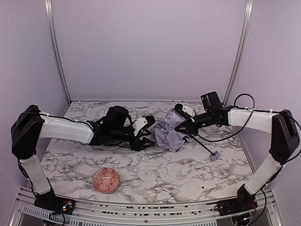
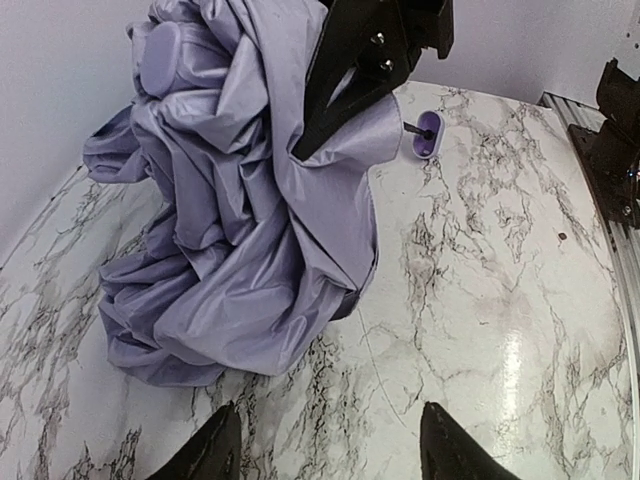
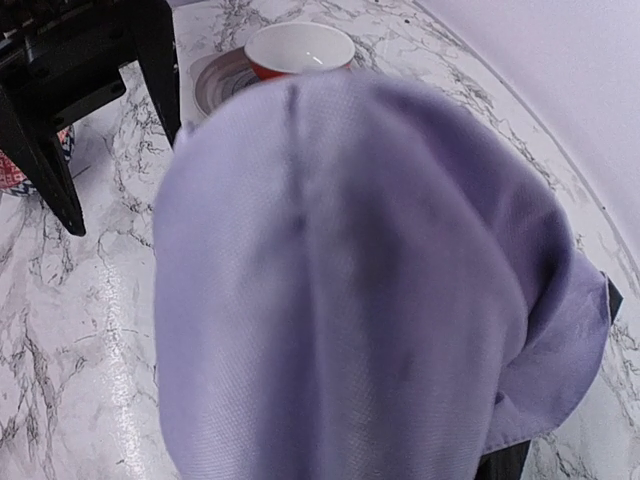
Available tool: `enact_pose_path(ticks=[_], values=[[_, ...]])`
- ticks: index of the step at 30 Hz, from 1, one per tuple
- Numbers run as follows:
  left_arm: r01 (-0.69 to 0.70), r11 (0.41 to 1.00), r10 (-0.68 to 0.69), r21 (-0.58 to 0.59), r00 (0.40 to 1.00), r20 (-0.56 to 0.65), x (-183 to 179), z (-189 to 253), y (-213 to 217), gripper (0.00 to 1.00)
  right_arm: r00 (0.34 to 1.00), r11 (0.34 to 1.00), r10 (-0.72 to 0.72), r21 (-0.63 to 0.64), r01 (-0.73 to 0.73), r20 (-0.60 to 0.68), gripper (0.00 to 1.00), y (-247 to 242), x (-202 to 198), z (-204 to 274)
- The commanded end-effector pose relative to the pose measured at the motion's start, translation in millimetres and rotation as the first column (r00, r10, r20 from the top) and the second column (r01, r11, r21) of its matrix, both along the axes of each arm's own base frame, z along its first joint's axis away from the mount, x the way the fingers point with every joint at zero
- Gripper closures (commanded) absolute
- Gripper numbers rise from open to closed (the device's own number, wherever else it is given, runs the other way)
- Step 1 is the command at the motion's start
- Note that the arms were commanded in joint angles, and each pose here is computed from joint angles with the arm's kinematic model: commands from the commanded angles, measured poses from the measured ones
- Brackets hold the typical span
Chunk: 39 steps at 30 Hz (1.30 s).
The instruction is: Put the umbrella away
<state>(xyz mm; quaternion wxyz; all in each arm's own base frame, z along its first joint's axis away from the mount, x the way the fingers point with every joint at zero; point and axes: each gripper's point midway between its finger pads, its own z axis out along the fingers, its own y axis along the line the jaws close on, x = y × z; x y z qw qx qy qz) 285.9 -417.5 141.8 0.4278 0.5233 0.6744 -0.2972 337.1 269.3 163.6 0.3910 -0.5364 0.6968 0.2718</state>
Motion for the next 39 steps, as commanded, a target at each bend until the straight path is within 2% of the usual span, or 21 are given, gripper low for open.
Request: enact_pose_path(ticks=[1, 3, 6, 10, 13, 17, 22, 24, 29, 32, 35, 37, 39], values=[[0.036, 0.997, -0.032, -0.061, 0.997, 0.075, 4.2, 17.8, -12.0, 0.43, 0.996, 1.0, 0.001, -0.012, 0.0, 0.084, 0.87, 13.5, 1.6, 20.2], [0.069, 0.996, -0.065, -0.058, 0.996, 0.068, -4.3, 11.0, -21.1, 0.48, 0.995, 1.0, -0.015, -0.015, 0.016, 0.096, 0.87, 14.7, 3.9, 23.5], [0.117, 0.991, -0.112, -0.063, 0.991, 0.073, -17.7, 3.5, -35.1, 0.5, 0.988, 0.997, -0.045, -0.049, 0.052, 0.15, 0.87, 16.9, 8.2, 22.2], [0.085, 0.993, -0.078, -0.082, 0.993, 0.094, -15.2, 7.2, -36.1, 0.5, 0.974, 0.978, 0.032, -0.209, 0.016, 0.226, 0.87, 33.2, -16.8, -6.3], [0.066, 0.994, -0.053, -0.083, 0.987, 0.151, -15.9, 11.1, -23.9, 0.5, 0.96, 0.944, 0.051, -0.327, 0.043, 0.275, 0.87, 37.8, -33.8, -27.9], [0.068, 0.996, -0.059, -0.054, 0.986, 0.155, -27.2, -2.1, -3.3, 0.45, 0.939, 0.897, 0.055, -0.43, 0.102, 0.338, 0.88, 38.9, -53.8, -50.2], [0.177, 0.982, -0.169, -0.064, 0.979, 0.111, -59.1, -10.2, 21.5, 0.31, 0.93, 0.876, 0.151, -0.482, 0.031, 0.334, 0.87, 53.5, -94.7, -87.3], [0.171, 0.983, -0.163, -0.064, 0.979, 0.119, -62.3, -8.3, 28.3, 0.28, 0.929, 0.87, 0.18, -0.493, 0.002, 0.322, 0.87, 58.2, -104.8, -97.6], [0.133, 0.988, -0.121, -0.084, 0.985, 0.126, -56.4, 3.2, 29.9, 0.15, 0.94, 0.862, 0.242, -0.497, -0.095, 0.241, 0.8, 70.2, -124.9, -112.3], [0.039, 0.992, -0.027, -0.122, 0.995, 0.099, -36.0, 14.6, 24.6, 0.14, 0.948, 0.856, 0.239, -0.507, -0.102, 0.212, 0.69, 71.4, -128.2, -117.7], [-0.085, 0.98, 0.083, -0.179, 0.996, -0.016, 1.6, 22.6, 15.3, 0.18, 0.946, 0.848, 0.249, -0.519, -0.111, 0.206, 0.52, 71.9, -133.3, -122.7], [-0.175, 0.966, 0.155, -0.192, 0.981, -0.115, 34.2, 19.0, 4.3, 0.2, 0.935, 0.837, 0.28, -0.532, -0.126, 0.219, 0.49, 75.1, -140.2, -125.4], [-0.181, 0.972, 0.155, -0.149, 0.973, -0.17, 46.3, 3.0, -7.5, 0.16, 0.923, 0.83, 0.304, -0.54, -0.136, 0.236, 0.47, 78.9, -145.4, -126.6]])
